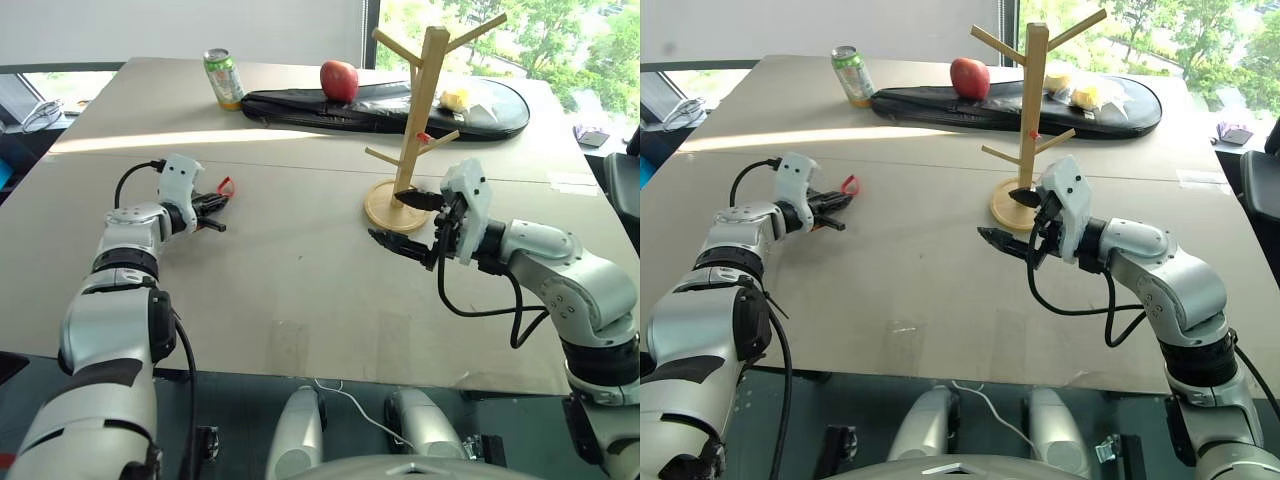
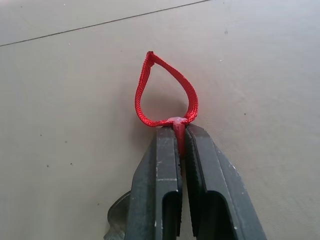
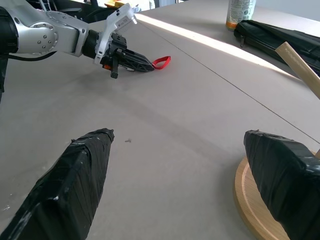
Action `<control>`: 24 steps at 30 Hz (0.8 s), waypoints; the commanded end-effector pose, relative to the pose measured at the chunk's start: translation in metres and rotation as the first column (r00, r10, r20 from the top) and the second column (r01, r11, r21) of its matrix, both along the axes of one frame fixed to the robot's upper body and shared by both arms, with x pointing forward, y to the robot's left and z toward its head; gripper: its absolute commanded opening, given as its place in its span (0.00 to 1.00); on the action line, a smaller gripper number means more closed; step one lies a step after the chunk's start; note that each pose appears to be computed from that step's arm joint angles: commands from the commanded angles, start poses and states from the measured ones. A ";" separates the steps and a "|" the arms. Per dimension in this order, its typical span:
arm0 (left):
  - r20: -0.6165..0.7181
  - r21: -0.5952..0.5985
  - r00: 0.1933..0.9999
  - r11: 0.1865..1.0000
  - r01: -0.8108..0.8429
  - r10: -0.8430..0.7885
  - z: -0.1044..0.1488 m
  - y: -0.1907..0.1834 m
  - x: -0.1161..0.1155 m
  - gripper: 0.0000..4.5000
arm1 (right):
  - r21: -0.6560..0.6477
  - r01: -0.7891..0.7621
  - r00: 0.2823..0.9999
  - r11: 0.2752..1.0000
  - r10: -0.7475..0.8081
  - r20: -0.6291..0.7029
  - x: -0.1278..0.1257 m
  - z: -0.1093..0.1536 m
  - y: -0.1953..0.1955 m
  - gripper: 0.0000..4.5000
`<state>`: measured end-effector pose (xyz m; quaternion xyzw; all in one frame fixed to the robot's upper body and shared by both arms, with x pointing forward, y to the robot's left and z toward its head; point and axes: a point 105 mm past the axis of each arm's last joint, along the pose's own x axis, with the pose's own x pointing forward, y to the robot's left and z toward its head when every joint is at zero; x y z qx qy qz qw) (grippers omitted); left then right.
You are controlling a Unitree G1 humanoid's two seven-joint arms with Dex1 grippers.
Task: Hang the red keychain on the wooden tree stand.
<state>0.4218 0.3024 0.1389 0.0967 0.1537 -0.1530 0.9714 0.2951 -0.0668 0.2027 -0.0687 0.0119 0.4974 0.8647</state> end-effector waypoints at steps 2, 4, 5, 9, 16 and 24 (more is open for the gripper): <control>0.218 -0.023 0.967 0.990 0.140 -0.132 0.058 -0.013 0.004 0.02 | 0.072 -0.031 0.996 0.997 0.025 0.085 -0.015 0.024 0.001 1.00; 0.294 -0.001 0.934 0.977 0.214 -0.205 0.074 -0.027 0.001 0.02 | 0.101 -0.050 0.996 0.994 0.042 0.081 -0.022 0.028 0.002 1.00; 0.323 0.010 0.919 0.972 0.235 -0.226 0.079 -0.032 -0.001 0.02 | 0.109 -0.055 0.996 0.993 0.046 0.080 -0.024 0.028 0.002 1.00; 0.476 0.025 0.835 0.953 0.302 -0.277 0.107 -0.074 -0.024 0.02 | 0.108 -0.023 0.993 0.994 0.010 0.121 -0.028 0.030 -0.001 1.00; 0.621 0.159 0.664 0.897 0.413 -0.417 0.139 -0.154 -0.089 0.02 | 0.132 0.211 0.943 0.968 -0.237 0.233 -0.020 0.038 -0.030 1.00; 0.664 0.326 0.480 0.799 0.505 -0.574 0.150 -0.205 -0.117 0.02 | 0.134 0.347 0.894 0.928 -0.371 0.252 -0.028 0.036 -0.051 1.00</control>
